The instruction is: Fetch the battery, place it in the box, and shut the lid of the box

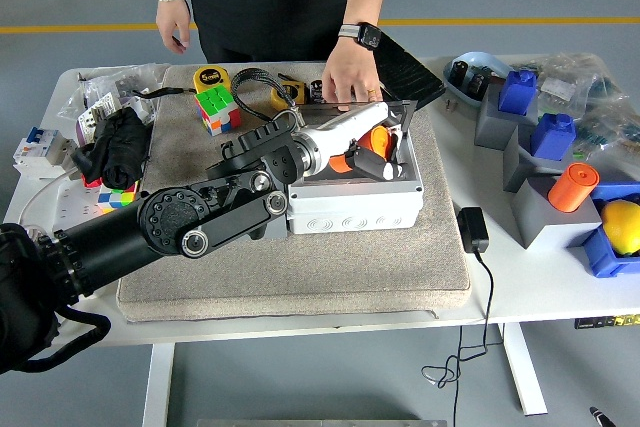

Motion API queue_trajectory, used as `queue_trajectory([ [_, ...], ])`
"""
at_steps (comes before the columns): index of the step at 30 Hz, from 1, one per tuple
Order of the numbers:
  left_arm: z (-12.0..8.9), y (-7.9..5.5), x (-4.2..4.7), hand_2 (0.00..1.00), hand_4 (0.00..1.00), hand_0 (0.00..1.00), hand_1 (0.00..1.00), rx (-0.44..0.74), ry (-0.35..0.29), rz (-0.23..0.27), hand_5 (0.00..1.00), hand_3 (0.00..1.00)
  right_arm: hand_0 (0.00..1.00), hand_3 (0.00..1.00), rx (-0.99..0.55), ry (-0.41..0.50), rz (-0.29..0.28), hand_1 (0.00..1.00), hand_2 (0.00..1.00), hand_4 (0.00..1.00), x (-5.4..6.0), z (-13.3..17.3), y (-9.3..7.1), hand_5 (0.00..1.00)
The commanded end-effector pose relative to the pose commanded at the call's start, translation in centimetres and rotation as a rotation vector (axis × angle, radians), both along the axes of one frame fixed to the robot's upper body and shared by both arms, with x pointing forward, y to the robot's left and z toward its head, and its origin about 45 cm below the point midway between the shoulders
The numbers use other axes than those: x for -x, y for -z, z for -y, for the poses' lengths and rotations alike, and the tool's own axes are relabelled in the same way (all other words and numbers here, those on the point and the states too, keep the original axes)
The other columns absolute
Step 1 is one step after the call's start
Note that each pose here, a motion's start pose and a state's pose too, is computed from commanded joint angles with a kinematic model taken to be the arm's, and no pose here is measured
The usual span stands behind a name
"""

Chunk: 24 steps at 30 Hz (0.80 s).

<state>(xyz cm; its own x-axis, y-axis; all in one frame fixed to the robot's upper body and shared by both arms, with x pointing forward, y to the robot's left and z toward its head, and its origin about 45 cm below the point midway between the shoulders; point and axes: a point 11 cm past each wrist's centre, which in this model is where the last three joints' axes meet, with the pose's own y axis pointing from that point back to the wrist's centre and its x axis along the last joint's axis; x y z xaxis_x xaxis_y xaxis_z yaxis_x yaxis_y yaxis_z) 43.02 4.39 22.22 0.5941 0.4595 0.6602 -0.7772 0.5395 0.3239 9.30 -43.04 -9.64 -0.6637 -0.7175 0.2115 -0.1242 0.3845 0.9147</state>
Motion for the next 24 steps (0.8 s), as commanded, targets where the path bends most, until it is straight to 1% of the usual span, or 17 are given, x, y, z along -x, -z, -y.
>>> queue_trajectory([
  [1, -0.06, 0.02, -0.04, 0.124, 0.338, 0.218, 0.139, -0.007, -0.005, -0.002, 0.002, 0.164, 0.666, 0.537, 0.000, 0.000, 0.000, 0.637, 0.642, 0.883, 0.01, 0.00, 0.00, 0.435],
  [2, -0.19, 0.02, -0.12, 0.137, 0.514, 0.206, 0.153, -0.019, -0.017, -0.005, 0.002, 0.192, 0.666, 0.536, 0.000, 0.000, 0.000, 0.637, 0.642, 0.883, -0.01, 0.01, -0.01, 0.436],
  [4, -0.38, 0.02, -0.25, 0.137, 0.514, 0.206, 0.153, -0.033, -0.033, -0.012, 0.002, 0.192, 0.666, 0.536, 0.001, -0.001, 0.000, 0.637, 0.642, 0.883, -0.06, 0.01, -0.02, 0.436],
  [8, -0.52, 0.00, -0.37, 0.137, 0.514, 0.206, 0.153, -0.034, -0.041, -0.016, 0.002, 0.192, 0.666, 0.536, 0.002, -0.003, 0.000, 0.637, 0.642, 0.883, -0.10, -0.02, -0.02, 0.436],
  [9, -0.54, 0.03, -0.37, 0.269, 0.791, 0.239, 0.259, -0.033, -0.042, -0.017, 0.002, 0.328, 0.666, 0.537, 0.002, -0.004, 0.000, 0.637, 0.641, 0.881, -0.11, -0.03, -0.02, 0.438],
  [13, -0.54, 0.20, -0.29, 0.269, 0.791, 0.239, 0.259, -0.034, -0.034, -0.019, 0.002, 0.328, 0.666, 0.537, 0.002, -0.002, 0.000, 0.637, 0.641, 0.881, -0.07, -0.04, -0.01, 0.438],
  [14, -0.51, 0.23, -0.25, 0.462, 0.885, 0.324, 0.437, -0.034, -0.030, -0.019, 0.002, 0.524, 0.666, 0.536, 0.002, -0.002, 0.001, 0.637, 0.638, 0.881, -0.06, -0.05, 0.00, 0.438],
  [20, -0.40, 0.35, -0.12, 0.462, 0.885, 0.324, 0.437, -0.038, -0.013, -0.017, 0.002, 0.524, 0.666, 0.536, 0.003, -0.003, 0.004, 0.637, 0.638, 0.881, -0.18, -0.06, -0.03, 0.438],
  [21, -0.39, 0.36, -0.10, 0.547, 0.998, 0.401, 0.542, -0.040, -0.011, -0.016, 0.079, 0.591, 0.668, 0.537, 0.003, -0.002, 0.004, 0.637, 0.640, 0.882, -0.19, -0.06, -0.03, 0.437],
  [24, -0.31, 0.26, -0.08, 0.547, 0.998, 0.401, 0.542, -0.043, -0.003, -0.014, 0.079, 0.591, 0.668, 0.537, 0.004, -0.003, 0.005, 0.637, 0.640, 0.882, -0.20, -0.06, -0.04, 0.437],
])
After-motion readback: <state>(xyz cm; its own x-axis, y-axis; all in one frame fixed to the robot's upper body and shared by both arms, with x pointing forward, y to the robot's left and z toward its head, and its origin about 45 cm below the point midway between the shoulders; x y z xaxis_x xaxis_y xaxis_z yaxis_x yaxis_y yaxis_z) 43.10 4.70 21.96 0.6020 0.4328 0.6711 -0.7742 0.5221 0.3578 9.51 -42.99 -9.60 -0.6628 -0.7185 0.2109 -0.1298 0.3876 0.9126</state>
